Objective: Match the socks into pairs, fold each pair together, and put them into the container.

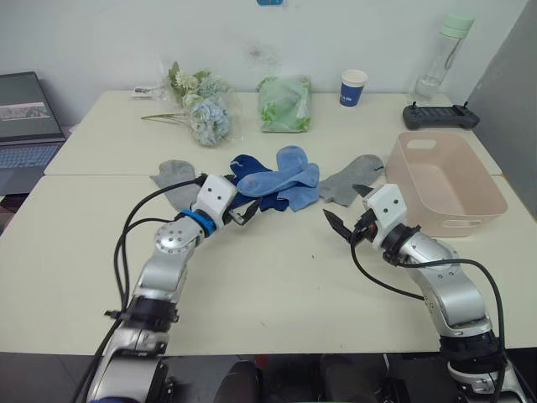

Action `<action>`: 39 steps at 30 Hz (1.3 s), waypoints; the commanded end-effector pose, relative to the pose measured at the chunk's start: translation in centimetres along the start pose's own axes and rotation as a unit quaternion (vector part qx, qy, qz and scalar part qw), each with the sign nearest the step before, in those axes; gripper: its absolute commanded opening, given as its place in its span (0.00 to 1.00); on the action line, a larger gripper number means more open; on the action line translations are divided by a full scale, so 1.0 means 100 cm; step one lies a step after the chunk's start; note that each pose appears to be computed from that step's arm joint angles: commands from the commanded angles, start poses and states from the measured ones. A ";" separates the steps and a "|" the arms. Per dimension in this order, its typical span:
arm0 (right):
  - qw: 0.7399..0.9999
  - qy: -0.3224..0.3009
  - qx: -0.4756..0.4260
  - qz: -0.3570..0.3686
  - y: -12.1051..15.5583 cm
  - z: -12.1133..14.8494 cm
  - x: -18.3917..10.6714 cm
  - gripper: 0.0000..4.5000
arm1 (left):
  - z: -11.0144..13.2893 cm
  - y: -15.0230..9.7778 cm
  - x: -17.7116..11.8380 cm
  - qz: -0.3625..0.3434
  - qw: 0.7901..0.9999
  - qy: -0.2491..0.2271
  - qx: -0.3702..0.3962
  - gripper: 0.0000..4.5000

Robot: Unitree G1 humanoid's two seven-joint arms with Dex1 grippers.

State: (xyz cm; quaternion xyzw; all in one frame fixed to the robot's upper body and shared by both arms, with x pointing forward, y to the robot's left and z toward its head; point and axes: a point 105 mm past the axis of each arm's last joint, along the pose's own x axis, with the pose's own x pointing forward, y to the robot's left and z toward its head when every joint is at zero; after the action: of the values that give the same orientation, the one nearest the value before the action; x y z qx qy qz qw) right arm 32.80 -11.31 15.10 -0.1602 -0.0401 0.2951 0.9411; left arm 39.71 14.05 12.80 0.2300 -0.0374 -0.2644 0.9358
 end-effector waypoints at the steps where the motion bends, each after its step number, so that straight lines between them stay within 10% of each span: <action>1: 1.000 -0.015 -0.008 -0.010 -0.001 0.010 -0.002 1.00 | -0.003 0.003 0.014 0.010 0.999 0.004 0.031 0.99; 5: 1.000 -0.011 -0.006 -0.015 0.000 0.007 -0.005 1.00 | -0.006 0.005 0.030 0.017 0.999 0.010 0.030 0.86; 17: 0.999 -0.010 0.003 -0.030 -0.002 0.005 -0.009 1.00 | 0.006 0.013 0.031 0.018 0.999 -0.031 0.018 0.00; 27: 1.000 -0.005 0.002 -0.012 0.005 0.001 -0.008 1.00 | 0.041 0.000 -0.007 -0.052 0.994 -0.094 0.020 0.00; 39: 0.990 0.022 -0.066 0.120 0.044 -0.014 -0.018 1.00 | 0.013 -0.061 -0.101 -0.180 0.983 -0.012 0.018 0.00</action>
State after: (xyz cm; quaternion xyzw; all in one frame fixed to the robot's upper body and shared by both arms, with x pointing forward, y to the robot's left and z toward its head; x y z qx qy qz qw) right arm 29.79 -10.29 11.50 -0.2121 0.0095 0.3754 0.9022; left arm 28.40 14.01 10.27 0.2338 0.0135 -0.4277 0.8730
